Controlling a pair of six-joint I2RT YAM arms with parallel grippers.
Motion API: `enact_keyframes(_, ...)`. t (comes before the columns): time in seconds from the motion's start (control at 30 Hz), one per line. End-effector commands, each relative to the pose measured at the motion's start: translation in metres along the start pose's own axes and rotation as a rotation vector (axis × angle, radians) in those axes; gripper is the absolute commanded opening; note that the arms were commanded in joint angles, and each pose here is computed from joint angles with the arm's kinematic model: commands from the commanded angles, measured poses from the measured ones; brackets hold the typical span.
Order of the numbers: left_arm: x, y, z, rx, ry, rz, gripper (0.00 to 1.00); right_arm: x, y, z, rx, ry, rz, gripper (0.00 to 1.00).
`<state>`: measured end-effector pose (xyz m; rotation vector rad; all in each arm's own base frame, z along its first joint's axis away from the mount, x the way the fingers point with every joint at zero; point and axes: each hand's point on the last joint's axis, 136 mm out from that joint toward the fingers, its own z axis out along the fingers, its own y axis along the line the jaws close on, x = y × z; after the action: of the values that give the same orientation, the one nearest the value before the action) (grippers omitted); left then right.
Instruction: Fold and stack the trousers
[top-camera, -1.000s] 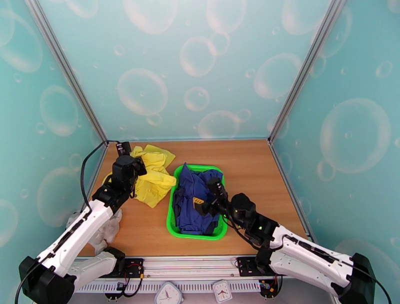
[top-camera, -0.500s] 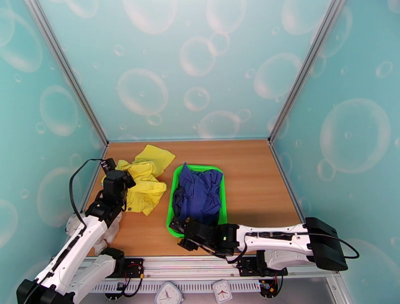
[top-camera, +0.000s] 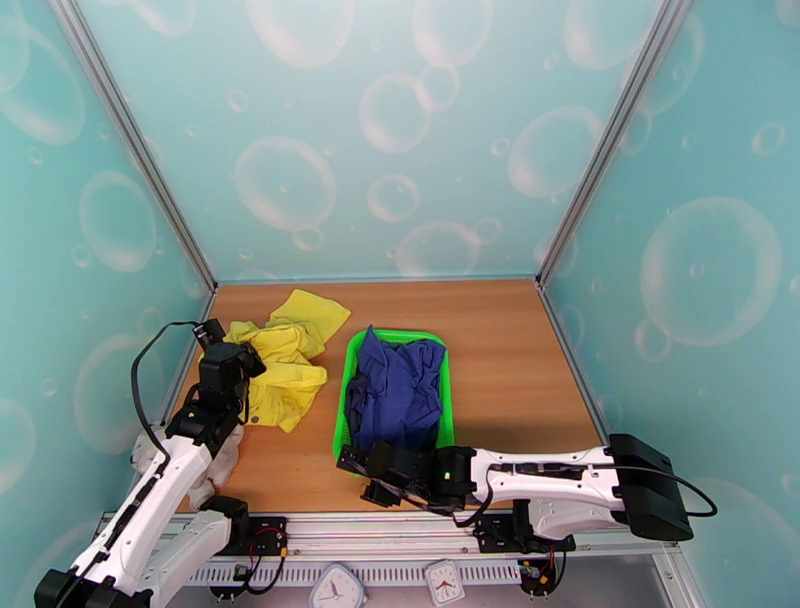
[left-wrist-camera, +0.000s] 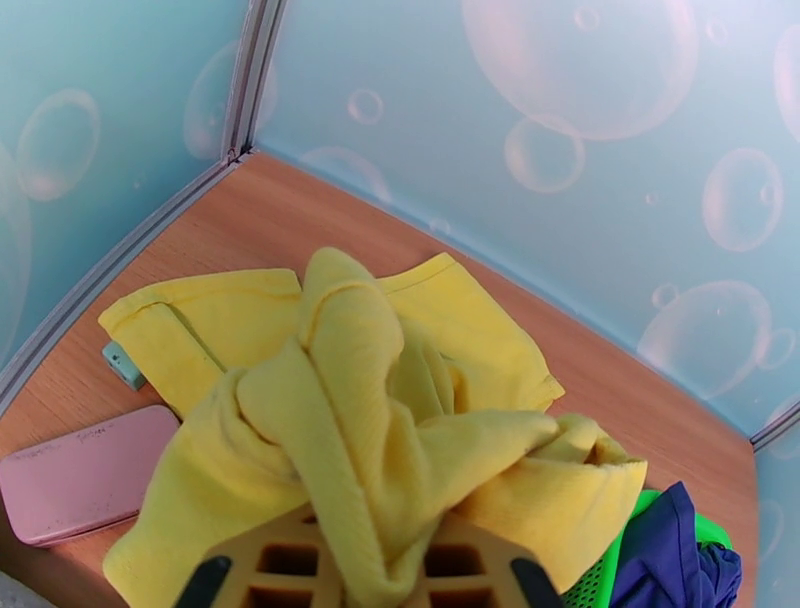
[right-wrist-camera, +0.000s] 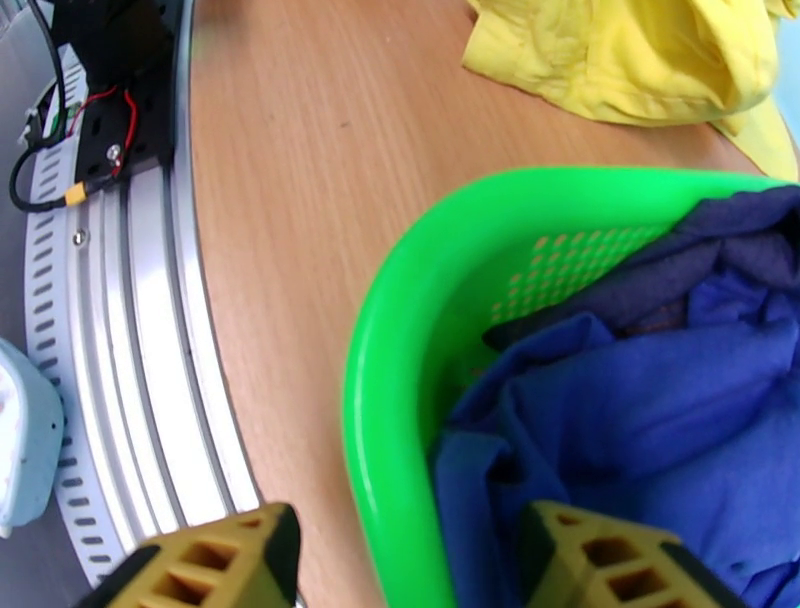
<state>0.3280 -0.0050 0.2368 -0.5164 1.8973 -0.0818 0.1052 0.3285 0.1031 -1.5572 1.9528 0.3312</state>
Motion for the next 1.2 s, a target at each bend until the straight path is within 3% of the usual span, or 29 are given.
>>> enact_keyframes(0.0, -0.018, -0.009, -0.003, 0.054, -0.066, -0.045, 0.00, -0.002, -0.003, 0.004, 0.018, 0.026, -0.048, 0.60)
enact_keyframes(0.23, -0.020, -0.011, -0.003, 0.068, -0.072, -0.048, 0.00, -0.004, -0.023, 0.015, 0.040, 0.054, -0.057, 0.50)
enact_keyframes(0.33, -0.021, -0.010, -0.003, 0.071, -0.075, -0.053, 0.00, -0.004, -0.029, 0.016, 0.028, 0.052, -0.056, 0.34)
enact_keyframes(0.53, -0.023, -0.010, -0.005, 0.081, -0.083, -0.063, 0.00, -0.008, -0.059, 0.017, 0.081, 0.014, 0.041, 0.23)
enact_keyframes(0.73, -0.026, -0.014, -0.009, 0.111, -0.095, -0.072, 0.00, -0.006, -0.171, 0.026, 0.285, 0.012, 0.431, 0.20)
enact_keyframes(1.0, -0.024, -0.019, -0.011, 0.140, -0.093, -0.069, 0.00, 0.015, -0.320, 0.056, 0.490, 0.070, 0.808, 0.19)
enact_keyframes(1.17, -0.024, -0.025, -0.014, 0.167, -0.095, -0.061, 0.00, 0.022, -0.402, 0.074, 0.562, 0.060, 0.925, 0.17)
